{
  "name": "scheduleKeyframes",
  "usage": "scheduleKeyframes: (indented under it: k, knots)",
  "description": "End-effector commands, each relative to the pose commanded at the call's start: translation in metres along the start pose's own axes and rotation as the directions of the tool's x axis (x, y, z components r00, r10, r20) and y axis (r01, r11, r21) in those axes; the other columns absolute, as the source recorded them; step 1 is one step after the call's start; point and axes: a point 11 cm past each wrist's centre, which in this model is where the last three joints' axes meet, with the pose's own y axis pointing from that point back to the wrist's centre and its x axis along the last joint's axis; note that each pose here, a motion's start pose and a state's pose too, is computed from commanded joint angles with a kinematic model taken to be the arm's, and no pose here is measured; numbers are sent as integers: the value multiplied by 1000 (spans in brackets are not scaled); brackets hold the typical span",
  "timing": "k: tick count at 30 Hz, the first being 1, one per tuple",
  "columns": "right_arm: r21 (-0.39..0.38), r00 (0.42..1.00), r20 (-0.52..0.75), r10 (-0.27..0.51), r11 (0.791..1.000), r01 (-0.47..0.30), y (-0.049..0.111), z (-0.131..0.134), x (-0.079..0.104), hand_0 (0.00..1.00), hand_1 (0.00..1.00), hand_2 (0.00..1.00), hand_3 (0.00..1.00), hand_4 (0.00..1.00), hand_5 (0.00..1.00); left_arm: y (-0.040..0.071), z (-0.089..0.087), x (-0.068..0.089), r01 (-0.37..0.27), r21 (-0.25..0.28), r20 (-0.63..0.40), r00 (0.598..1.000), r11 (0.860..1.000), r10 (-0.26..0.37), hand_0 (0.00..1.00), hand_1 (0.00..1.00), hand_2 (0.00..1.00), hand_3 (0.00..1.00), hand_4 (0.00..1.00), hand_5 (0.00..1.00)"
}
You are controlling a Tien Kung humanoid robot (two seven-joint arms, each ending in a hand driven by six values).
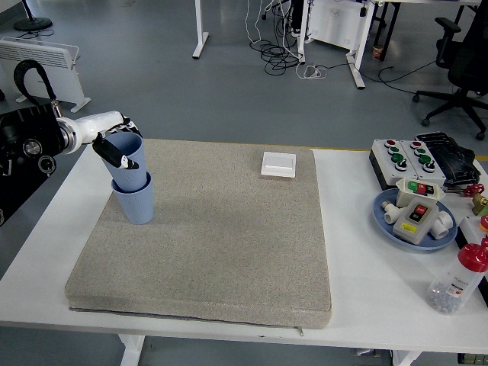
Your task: Push cup pick cup insert cup
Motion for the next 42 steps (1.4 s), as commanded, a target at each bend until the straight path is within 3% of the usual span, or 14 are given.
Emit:
scheduleKeyframes:
  k: [4, 5, 10, 11, 17, 18, 24, 29, 33, 35, 36, 38, 41, 42]
  knots:
    - [0, 1000, -1, 0, 1000, 0, 0, 0, 0, 725, 649, 652, 579, 126, 474, -4, -2, -4, 8, -2, -16, 1000, 1000, -8, 307, 466, 474, 488, 769, 146]
    - [0, 1000, -1, 0, 1000, 0, 0, 0, 0, 725, 649, 652, 579, 125, 472, -5, -2, -6, 10, -2, -18, 1000, 1000, -10, 451, 555, 577, 498, 853, 274]
    - [1, 1000, -3, 0, 1000, 0, 0, 0, 0, 725, 649, 652, 579, 125, 472, -7, -4, -8, 16, 5, -32, 999, 1000, -16, 451, 555, 577, 498, 853, 274]
    - [1, 1000, -3, -1, 1000, 1, 0, -1, 0, 725, 650, 651, 580, 125, 471, -8, -5, -9, 17, 9, -35, 999, 1000, -17, 773, 808, 872, 624, 959, 491]
    - [2, 1000, -2, -1, 1000, 1, 0, -1, 0, 725, 650, 651, 580, 125, 471, -9, -11, -11, 23, 35, -49, 999, 999, -21, 773, 808, 872, 624, 959, 491]
    - [2, 1000, -2, -1, 1000, 1, 0, -1, 0, 725, 649, 652, 580, 125, 472, -10, -12, -11, 23, 40, -51, 998, 999, -21, 930, 946, 998, 910, 998, 603]
    - [2, 1000, -3, -1, 1000, 1, 0, -1, 0, 725, 649, 652, 580, 125, 473, -10, -15, -10, 7, 41, -58, 998, 999, -5, 972, 974, 998, 998, 998, 626]
    - [1, 1000, -2, -1, 1000, 1, 0, -1, -1, 725, 649, 652, 580, 125, 473, -9, -15, -6, -17, 25, -68, 997, 1000, 19, 972, 974, 998, 998, 998, 626]
    - [1, 1000, -1, -2, 1000, 2, 0, -1, -1, 725, 650, 652, 579, 125, 472, -5, -12, 4, -89, -9, -107, 990, 996, 88, 982, 975, 998, 998, 998, 633]
    - [1, 1000, -1, -2, 1000, 2, 0, -1, -1, 725, 650, 652, 579, 125, 472, -1, -9, 14, -159, -55, -171, 974, 986, 147, 982, 975, 998, 998, 998, 633]
    - [1, 1000, 0, -2, 1000, 2, 0, -1, -1, 725, 650, 652, 579, 125, 473, 3, -8, 20, -205, -81, -219, 958, 975, 183, 836, 785, 888, 795, 760, 724]
    - [1, 1000, 1, -2, 1000, 2, 0, 0, -1, 725, 650, 652, 579, 125, 473, 7, -8, 28, -260, -99, -275, 935, 961, 225, 836, 785, 888, 795, 760, 724]
    - [0, 1000, 1, -1, 1000, 1, 0, 0, 0, 725, 650, 652, 579, 125, 473, 21, -9, 41, -373, -145, -399, 869, 916, 291, 836, 785, 888, 795, 760, 724]
    - [0, 1000, 2, -1, 1000, 1, 0, 1, 0, 725, 649, 652, 580, 125, 472, 28, -11, 46, -424, -157, -466, 828, 892, 312, 714, 684, 717, 624, 677, 784]
